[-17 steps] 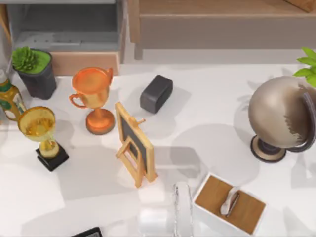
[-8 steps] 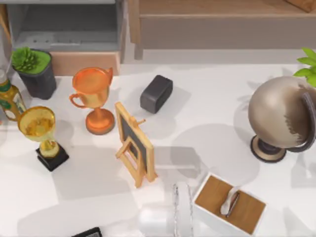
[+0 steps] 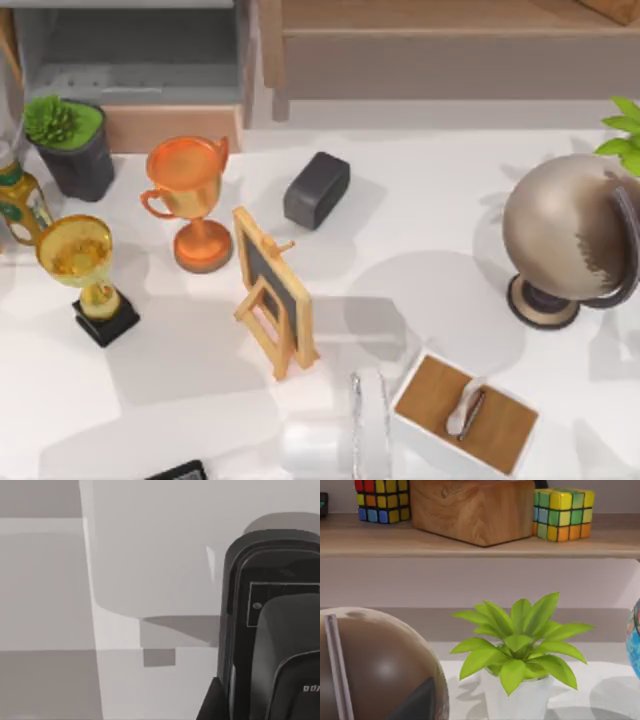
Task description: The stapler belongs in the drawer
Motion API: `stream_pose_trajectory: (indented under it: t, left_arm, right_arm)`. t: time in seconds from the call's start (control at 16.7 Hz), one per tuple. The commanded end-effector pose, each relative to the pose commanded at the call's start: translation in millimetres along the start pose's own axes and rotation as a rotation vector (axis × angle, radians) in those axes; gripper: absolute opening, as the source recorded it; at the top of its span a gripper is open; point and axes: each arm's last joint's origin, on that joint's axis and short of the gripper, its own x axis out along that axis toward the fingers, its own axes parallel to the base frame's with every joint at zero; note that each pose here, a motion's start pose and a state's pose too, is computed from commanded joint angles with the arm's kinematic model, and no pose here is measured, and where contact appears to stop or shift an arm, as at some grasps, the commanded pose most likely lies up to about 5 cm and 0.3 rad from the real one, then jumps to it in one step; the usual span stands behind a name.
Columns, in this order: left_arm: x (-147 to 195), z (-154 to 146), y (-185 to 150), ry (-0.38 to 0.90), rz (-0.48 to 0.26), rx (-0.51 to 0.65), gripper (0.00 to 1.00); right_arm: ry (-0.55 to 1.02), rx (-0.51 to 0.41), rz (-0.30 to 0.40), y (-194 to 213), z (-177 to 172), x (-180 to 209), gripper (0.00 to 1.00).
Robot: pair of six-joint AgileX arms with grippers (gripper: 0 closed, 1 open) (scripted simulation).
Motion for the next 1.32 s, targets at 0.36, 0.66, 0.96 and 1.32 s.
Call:
stream_pose_trajectory:
  t: [0.36, 0.66, 0.96, 1.32]
  left_arm:
    - [0.0, 0.0, 0.0, 0.0, 0.0, 0.0, 0.3]
    - [0.0, 0.0, 0.0, 0.0, 0.0, 0.0, 0.68]
    - [0.0, 0.0, 0.0, 0.0, 0.0, 0.0, 1.0]
    - [0.0, 0.0, 0.0, 0.0, 0.0, 0.0, 1.0]
  right_arm:
    - [0.0, 0.0, 0.0, 0.0, 0.0, 0.0, 1.0]
    - [0.0, 0.0, 0.0, 0.0, 0.0, 0.0, 1.0]
    - [0.0, 0.0, 0.0, 0.0, 0.0, 0.0, 1.0]
    - [0.0, 0.0, 0.0, 0.0, 0.0, 0.0, 1.0]
